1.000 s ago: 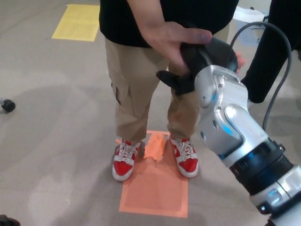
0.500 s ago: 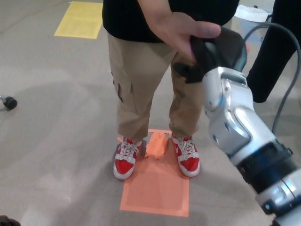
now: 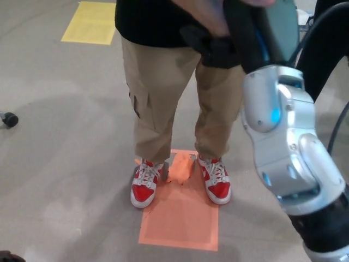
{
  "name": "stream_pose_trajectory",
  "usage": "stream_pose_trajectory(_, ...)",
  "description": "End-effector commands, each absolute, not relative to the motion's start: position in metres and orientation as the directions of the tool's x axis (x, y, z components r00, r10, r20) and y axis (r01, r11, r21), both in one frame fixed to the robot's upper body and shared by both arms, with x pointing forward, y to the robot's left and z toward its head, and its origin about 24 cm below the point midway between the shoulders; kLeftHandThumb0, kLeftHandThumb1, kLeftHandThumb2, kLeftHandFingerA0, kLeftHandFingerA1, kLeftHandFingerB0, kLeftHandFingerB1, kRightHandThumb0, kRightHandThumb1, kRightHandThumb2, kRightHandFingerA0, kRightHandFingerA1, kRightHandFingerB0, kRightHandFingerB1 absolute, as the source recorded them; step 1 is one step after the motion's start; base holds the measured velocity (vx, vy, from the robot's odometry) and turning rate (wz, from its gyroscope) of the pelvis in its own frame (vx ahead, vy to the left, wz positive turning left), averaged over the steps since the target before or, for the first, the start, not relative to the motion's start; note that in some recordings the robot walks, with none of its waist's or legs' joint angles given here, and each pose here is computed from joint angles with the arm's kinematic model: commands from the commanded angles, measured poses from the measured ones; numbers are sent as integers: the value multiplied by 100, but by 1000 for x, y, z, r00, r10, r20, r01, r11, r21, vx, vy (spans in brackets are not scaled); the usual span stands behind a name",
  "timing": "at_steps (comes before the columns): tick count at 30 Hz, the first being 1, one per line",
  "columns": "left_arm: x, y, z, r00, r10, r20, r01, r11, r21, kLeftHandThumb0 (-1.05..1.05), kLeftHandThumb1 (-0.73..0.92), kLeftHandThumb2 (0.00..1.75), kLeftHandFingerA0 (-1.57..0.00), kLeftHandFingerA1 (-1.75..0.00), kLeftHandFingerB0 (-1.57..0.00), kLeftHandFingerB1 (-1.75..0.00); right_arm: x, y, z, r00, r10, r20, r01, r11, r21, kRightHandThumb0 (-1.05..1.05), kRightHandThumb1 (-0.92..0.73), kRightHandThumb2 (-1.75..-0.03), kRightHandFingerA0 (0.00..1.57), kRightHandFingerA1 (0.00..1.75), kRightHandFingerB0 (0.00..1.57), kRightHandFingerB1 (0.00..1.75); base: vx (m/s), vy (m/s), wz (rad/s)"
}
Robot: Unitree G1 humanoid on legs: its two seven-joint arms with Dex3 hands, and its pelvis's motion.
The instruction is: The robot extends its right arm to grab a person's hand and shakes it
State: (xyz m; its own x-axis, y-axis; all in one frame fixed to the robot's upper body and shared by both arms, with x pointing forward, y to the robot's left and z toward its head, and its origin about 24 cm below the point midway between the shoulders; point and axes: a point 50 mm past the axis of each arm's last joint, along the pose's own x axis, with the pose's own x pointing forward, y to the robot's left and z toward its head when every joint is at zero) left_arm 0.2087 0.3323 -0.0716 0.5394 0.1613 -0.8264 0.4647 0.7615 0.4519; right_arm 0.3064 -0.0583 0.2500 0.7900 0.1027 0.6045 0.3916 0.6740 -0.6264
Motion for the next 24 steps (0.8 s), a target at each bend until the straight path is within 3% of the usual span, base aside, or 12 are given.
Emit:
stream_pose_trajectory(1,204,341,-69,518,185,-835,497,729,470,-86,84,122,0,-42,-14,-48,296,-76,269,751,86,655,439,676,-592,-22,-56,-56,90,61,62,47,0,0,0)
stream_pose_trajectory(4,201,340,-72,511,186,-839,482,746,459,-85,81,119,0,-41,-16,-48,322,-79,247,832,92,547,373,638,-674,-19,-56,-56,93,88,63,47,0,0,0)
stream_pose_trajectory(5,199,340,-73,520,181,-835,479,747,461,-37,50,112,0,-50,0,-48,342,-81,226,881,78,467,333,600,-727,-32,-47,-67,100,92,61,55,0,0,0)
stream_pose_trajectory(9,201,338,-72,530,178,-829,491,733,471,-37,49,112,0,-50,0,-48,377,-88,184,956,51,290,219,535,-816,-28,-57,-57,93,70,64,49,0,0,0)
stream_pose_trajectory(10,201,338,-73,535,182,-825,496,723,481,-92,84,95,-17,-42,-15,-40,386,-90,171,973,39,226,174,517,-838,-28,-59,-57,84,58,63,47,0,0,0)
stream_pose_trajectory(14,203,338,-72,547,180,-818,453,757,470,-85,92,79,-13,-35,-19,-36,399,-94,137,999,6,35,28,488,-873,-32,-57,-57,88,70,65,47,0,0,0)
stream_pose_trajectory(15,203,337,-72,546,178,-818,455,757,469,-36,51,112,0,-50,0,-48,400,-94,131,1000,15,19,9,483,-875,-32,-57,-57,83,60,68,50,0,0,0)
stream_pose_trajectory(17,205,337,-71,544,178,-820,453,761,465,-37,50,112,0,-50,0,-47,401,-94,121,999,29,-12,-24,478,-878,-33,-56,-56,77,58,65,49,0,0,0)
stream_pose_trajectory(18,205,337,-71,545,174,-820,452,763,462,-84,81,118,-4,-43,-14,-47,400,-93,115,999,36,-33,-46,476,-878,-34,-56,-57,83,65,74,54,0,0,0)
stream_pose_trajectory(21,207,336,-70,548,170,-819,462,755,466,-85,92,80,-10,-34,-16,-35,398,-91,103,996,56,-73,-91,455,-886,-35,-57,-57,84,65,74,54,0,0,0)
stream_pose_trajectory(22,207,336,-70,550,171,-817,467,748,471,-36,51,112,0,-49,0,-47,398,-90,100,994,56,-93,-108,446,-889,-35,-57,-57,83,61,72,52,0,0,0)
stream_pose_trajectory(24,208,335,-70,552,163,-818,478,742,470,-84,92,81,-10,-36,-15,-36,396,-89,93,989,68,-134,-150,429,-891,-34,-58,-57,77,58,68,51,0,0,0)
